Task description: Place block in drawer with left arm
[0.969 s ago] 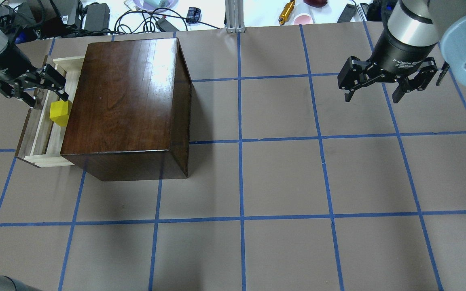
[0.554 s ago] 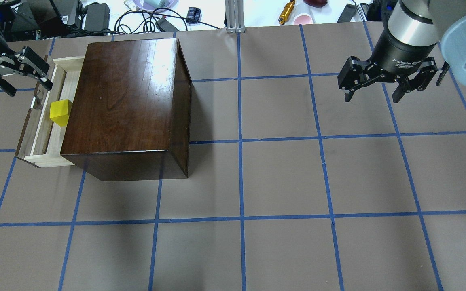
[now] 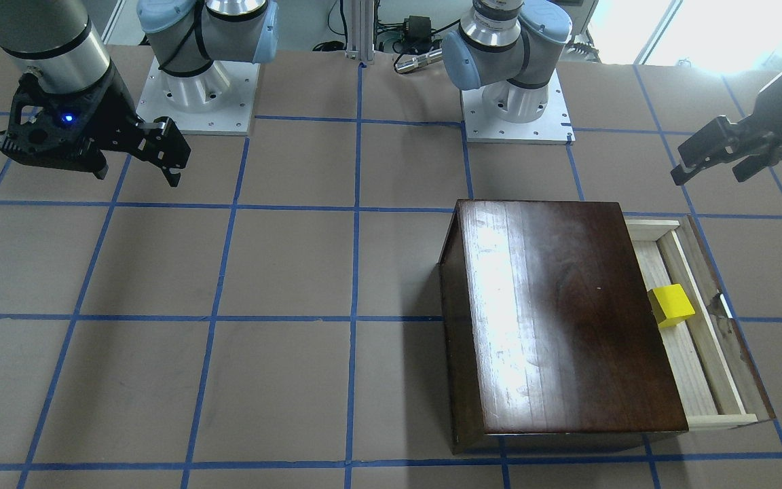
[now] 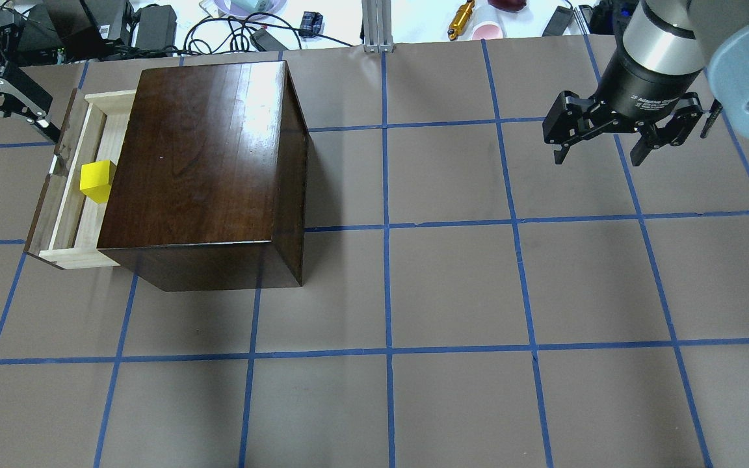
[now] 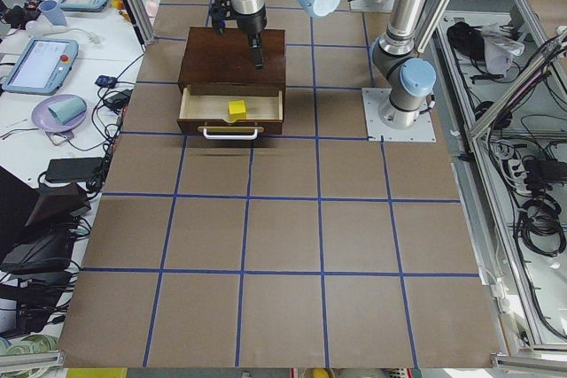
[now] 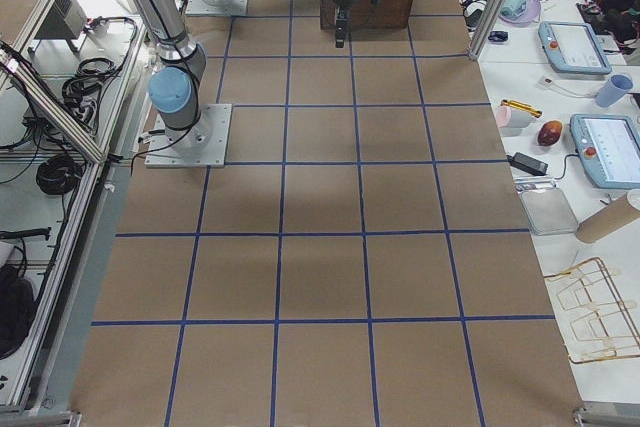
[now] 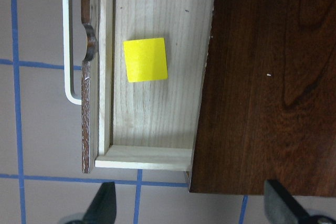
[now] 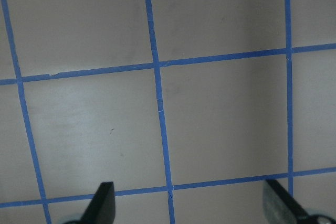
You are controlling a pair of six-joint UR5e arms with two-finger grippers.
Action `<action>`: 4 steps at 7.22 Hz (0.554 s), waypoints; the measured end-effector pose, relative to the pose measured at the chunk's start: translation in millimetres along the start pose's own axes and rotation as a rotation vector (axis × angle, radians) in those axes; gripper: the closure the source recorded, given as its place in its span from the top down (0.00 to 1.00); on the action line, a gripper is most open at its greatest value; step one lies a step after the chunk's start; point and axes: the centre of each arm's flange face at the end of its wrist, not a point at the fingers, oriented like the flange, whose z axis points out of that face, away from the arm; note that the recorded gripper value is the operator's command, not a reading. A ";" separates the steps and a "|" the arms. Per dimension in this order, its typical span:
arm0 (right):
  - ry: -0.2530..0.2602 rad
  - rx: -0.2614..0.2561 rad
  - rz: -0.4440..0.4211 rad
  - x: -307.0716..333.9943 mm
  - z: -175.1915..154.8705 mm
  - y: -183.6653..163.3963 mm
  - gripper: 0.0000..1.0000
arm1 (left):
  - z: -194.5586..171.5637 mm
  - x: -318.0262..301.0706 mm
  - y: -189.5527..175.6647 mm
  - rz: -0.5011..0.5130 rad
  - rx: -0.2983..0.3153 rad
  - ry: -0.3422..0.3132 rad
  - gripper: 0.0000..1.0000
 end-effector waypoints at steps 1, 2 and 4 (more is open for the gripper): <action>0.000 0.000 0.000 0.0 -0.1 0.0 1.00 | -2.0 1.3 3.0 -0.007 0.000 -0.001 1.00; 0.000 0.000 0.000 0.0 -0.2 0.0 1.00 | -2.7 6.6 2.5 -0.008 0.003 -0.002 1.00; 0.000 0.000 0.000 0.0 -0.2 0.0 1.00 | -2.4 52.6 -3.7 -0.015 0.030 -0.017 1.00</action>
